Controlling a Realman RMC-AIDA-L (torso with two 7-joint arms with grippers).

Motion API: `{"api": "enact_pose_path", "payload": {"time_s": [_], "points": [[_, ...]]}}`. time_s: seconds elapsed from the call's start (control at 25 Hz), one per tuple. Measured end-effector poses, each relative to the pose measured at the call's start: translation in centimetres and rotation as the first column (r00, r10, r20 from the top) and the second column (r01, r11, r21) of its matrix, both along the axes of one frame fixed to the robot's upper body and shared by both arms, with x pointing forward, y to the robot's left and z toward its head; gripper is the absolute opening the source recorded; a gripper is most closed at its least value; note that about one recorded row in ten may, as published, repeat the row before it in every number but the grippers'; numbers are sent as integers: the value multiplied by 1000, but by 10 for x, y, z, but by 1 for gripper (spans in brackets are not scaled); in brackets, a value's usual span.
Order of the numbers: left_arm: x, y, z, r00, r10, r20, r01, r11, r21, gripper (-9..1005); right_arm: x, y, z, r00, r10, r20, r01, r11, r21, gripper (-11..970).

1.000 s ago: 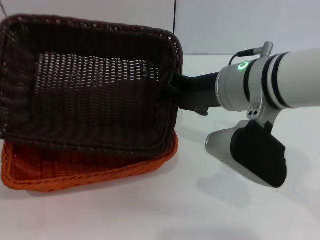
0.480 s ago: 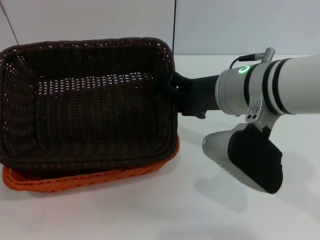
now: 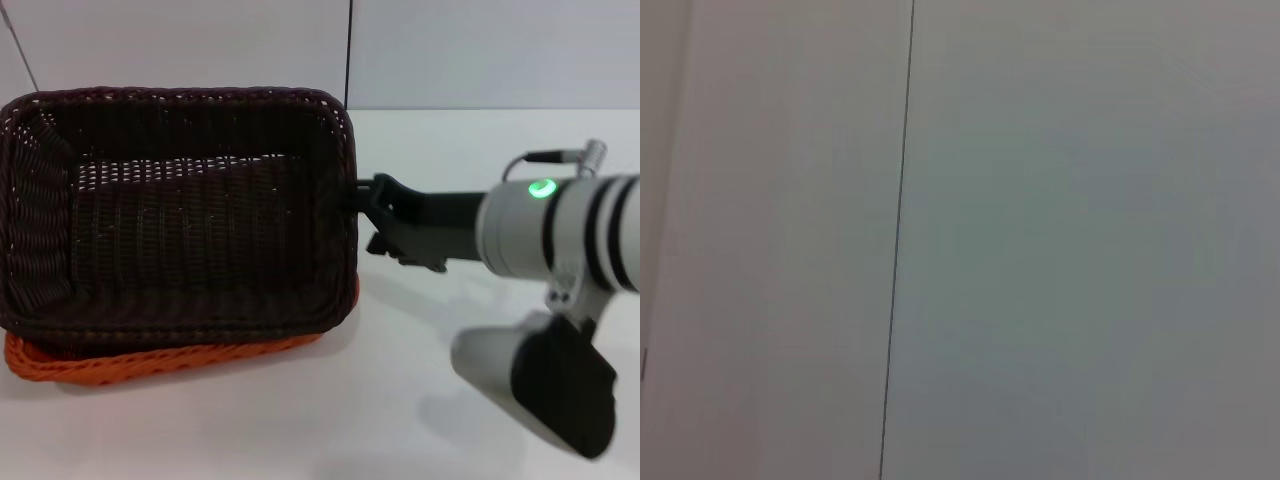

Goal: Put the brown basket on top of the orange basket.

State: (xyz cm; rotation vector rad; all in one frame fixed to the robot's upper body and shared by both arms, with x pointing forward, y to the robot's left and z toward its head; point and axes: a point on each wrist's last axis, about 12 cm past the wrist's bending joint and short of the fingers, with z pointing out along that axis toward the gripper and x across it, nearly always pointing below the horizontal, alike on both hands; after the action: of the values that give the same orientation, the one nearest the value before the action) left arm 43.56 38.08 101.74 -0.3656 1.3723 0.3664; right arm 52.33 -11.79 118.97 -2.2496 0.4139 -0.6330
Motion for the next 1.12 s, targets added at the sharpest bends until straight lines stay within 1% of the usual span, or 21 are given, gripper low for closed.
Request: {"api": "enact_pose_path", "payload": {"time_s": [0.12, 0.16, 0.2, 0.24, 0.32, 0.36, 0.4, 0.44, 0.48, 0.52, 0.56, 0.68, 0.72, 0.76, 0.8, 0.84, 0.92, 0.96, 1.0, 1.04, 1.12], "points": [[1, 1, 0, 1000, 1, -5, -1, 1000, 3, 801, -14, -8, 0, 1000, -18, 9, 18, 1000, 20, 684], [2, 2, -1, 1000, 2, -10, -2, 1000, 6, 801, -23, -13, 3, 999, -37, 20, 37, 998, 45, 684], [2, 2, -1, 1000, 2, -10, -2, 1000, 6, 801, -23, -13, 3, 999, -37, 20, 37, 998, 45, 684], [2, 2, -1, 1000, 2, -11, -2, 1000, 8, 801, -27, -15, 5, 998, -49, 28, 47, 997, 62, 684], [2, 2, -1, 1000, 2, -12, -2, 1000, 8, 801, -33, -21, 8, 994, -99, 40, 94, 988, 119, 684], [2, 2, -1, 1000, 0, -14, 0, 1000, 9, 801, -32, -29, 12, 979, -193, 58, 176, 959, 224, 684], [2, 2, -1, 1000, -2, -15, 2, 1000, 9, 801, -32, -29, 12, 979, -193, 58, 176, 959, 224, 684], [2, 1, -1, 1000, -3, -16, 3, 1000, 8, 801, -31, -33, 14, 969, -240, 59, 215, 937, 275, 684], [2, 1, -2, 1000, -4, -18, 4, 1000, 7, 801, -27, -40, 17, 951, -303, 61, 265, 901, 343, 684], [2, 1, -2, 1000, -4, -18, 4, 1000, 7, 801, -21, -48, 20, 927, -372, 47, 319, 849, 421, 684], [2, 1, -2, 1000, -3, -18, 3, 1000, 6, 801, -12, -64, 23, 876, -481, 4, 402, 736, 544, 684], [3, 2, -1, 1000, -6, -14, 6, 1000, 3, 801, 0, -96, 16, 775, -624, -98, 488, 493, 720, 684], [3, 2, -1, 1000, -6, -14, 6, 1000, 3, 801, 0, -96, 16, 775, -624, -98, 488, 493, 720, 684], [4, 2, -1, 1000, -8, -13, 8, 1000, 5, 801, 3, -115, 6, 717, -679, -158, 499, 341, 797, 684], [4, 2, -1, 1000, -8, -13, 8, 1000, 5, 801, 3, -115, 6, 717, -679, -158, 499, 341, 797, 684], [6, 3, 0, 1000, -8, -19, 9, 1000, 11, 801, 4, -124, 2, 690, -698, -188, 483, 251, 839, 684], [6, 3, 0, 1000, -8, -19, 9, 1000, 11, 801, 0, -140, -9, 652, -720, -239, 432, 93, 897, 684], [9, 4, -1, 1000, -11, -29, 12, 1000, 14, 801, -8, -154, -23, 642, -714, -279, 332, -68, 941, 684], [9, 4, -1, 1000, -11, -29, 12, 1000, 14, 801, -8, -154, -23, 642, -714, -279, 332, -68, 941, 684], [9, 4, -1, 999, -12, -29, 13, 1000, 16, 801, -12, -159, -31, 646, -703, -298, 292, -134, 947, 684], [9, 4, 0, 999, -16, -28, 17, 1000, 22, 801, -21, -170, -50, 670, -655, -348, 217, -276, 936, 684]]}}
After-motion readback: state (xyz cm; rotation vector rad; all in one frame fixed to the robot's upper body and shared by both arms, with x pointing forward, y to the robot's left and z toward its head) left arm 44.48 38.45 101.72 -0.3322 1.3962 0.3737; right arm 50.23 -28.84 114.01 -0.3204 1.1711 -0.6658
